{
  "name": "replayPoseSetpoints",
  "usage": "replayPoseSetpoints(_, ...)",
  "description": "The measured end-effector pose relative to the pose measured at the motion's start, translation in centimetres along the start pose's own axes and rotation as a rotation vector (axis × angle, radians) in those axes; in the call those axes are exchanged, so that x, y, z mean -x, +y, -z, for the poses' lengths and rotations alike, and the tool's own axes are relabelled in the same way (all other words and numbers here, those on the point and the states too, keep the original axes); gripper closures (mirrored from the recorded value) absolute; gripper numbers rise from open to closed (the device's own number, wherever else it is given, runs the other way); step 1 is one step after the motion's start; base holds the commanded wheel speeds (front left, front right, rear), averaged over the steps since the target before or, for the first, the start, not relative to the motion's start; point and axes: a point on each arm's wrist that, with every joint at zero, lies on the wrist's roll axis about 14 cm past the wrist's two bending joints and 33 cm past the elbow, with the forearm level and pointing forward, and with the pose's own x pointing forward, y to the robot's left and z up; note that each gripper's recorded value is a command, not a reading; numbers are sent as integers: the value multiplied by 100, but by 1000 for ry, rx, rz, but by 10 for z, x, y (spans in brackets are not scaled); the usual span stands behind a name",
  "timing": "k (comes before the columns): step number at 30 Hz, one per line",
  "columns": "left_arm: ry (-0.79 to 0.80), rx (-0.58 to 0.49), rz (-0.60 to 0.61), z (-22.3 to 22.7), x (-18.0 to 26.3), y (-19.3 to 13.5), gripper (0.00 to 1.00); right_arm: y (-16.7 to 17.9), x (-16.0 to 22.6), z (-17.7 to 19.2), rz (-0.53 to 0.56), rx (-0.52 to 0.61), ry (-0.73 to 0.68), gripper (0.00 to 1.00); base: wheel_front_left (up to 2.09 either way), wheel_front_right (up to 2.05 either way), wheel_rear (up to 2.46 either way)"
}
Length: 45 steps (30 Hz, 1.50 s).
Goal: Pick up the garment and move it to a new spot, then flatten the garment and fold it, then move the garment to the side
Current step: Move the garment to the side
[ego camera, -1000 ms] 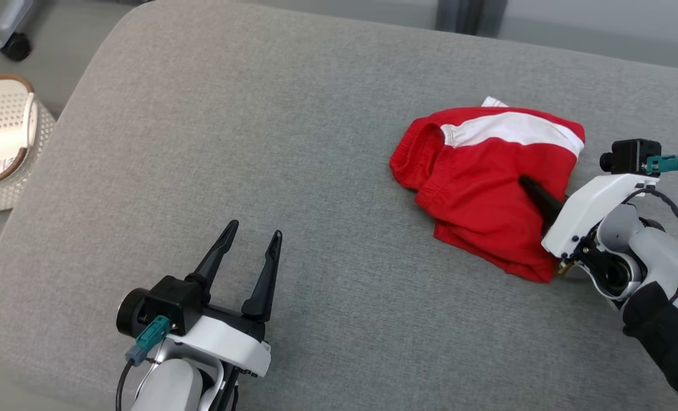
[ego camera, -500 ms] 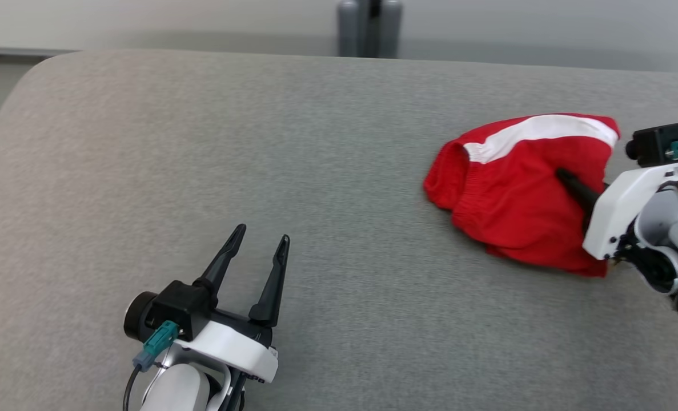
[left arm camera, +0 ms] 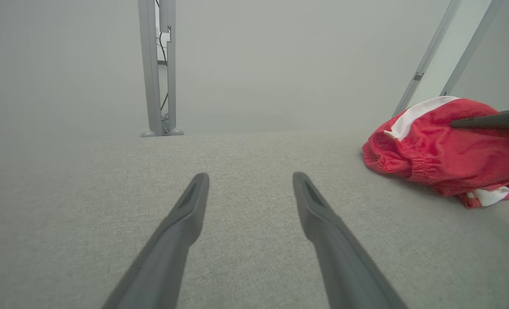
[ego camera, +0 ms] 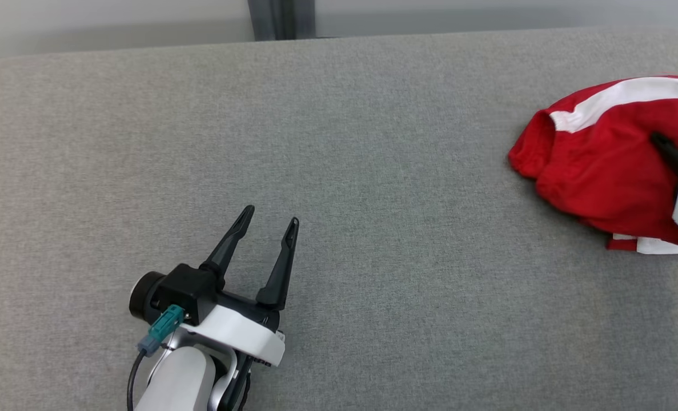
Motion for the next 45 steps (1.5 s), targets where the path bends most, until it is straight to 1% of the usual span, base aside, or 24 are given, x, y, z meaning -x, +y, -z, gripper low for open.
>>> replayPoseSetpoints(4,11,10,14,6,-8,-2,0,-24,3,11,56,26,30,100,0,0,0)
replayPoseSetpoints(7,20,43,2,11,-10,2,0,-45,8,20,107,90,72,100,0,0,0)
replayPoseSetpoints(11,27,45,-3,14,-11,4,0,-65,11,26,168,105,93,100,0,0,0)
replayPoseSetpoints(14,30,38,-2,16,-12,6,0,-88,16,27,237,183,125,100,0,0,0)
replayPoseSetpoints(21,39,35,-11,19,-11,11,0,-97,13,41,280,252,192,100,0,0,0)
replayPoseSetpoints(25,43,32,-18,21,-11,14,0,-100,11,46,301,245,202,100,0,0,0)
replayPoseSetpoints(26,43,31,-19,21,-11,14,0,-99,10,46,303,249,198,72,0,0,0)
replayPoseSetpoints(27,42,30,-20,20,-11,14,0,-101,11,46,312,245,198,0,0,0,0)
replayPoseSetpoints(36,34,23,-40,16,-6,19,0,-100,16,44,338,220,187,0,0,0,0)
replayPoseSetpoints(45,20,11,-62,6,10,19,0,-112,36,11,376,316,152,0,0,0,0)
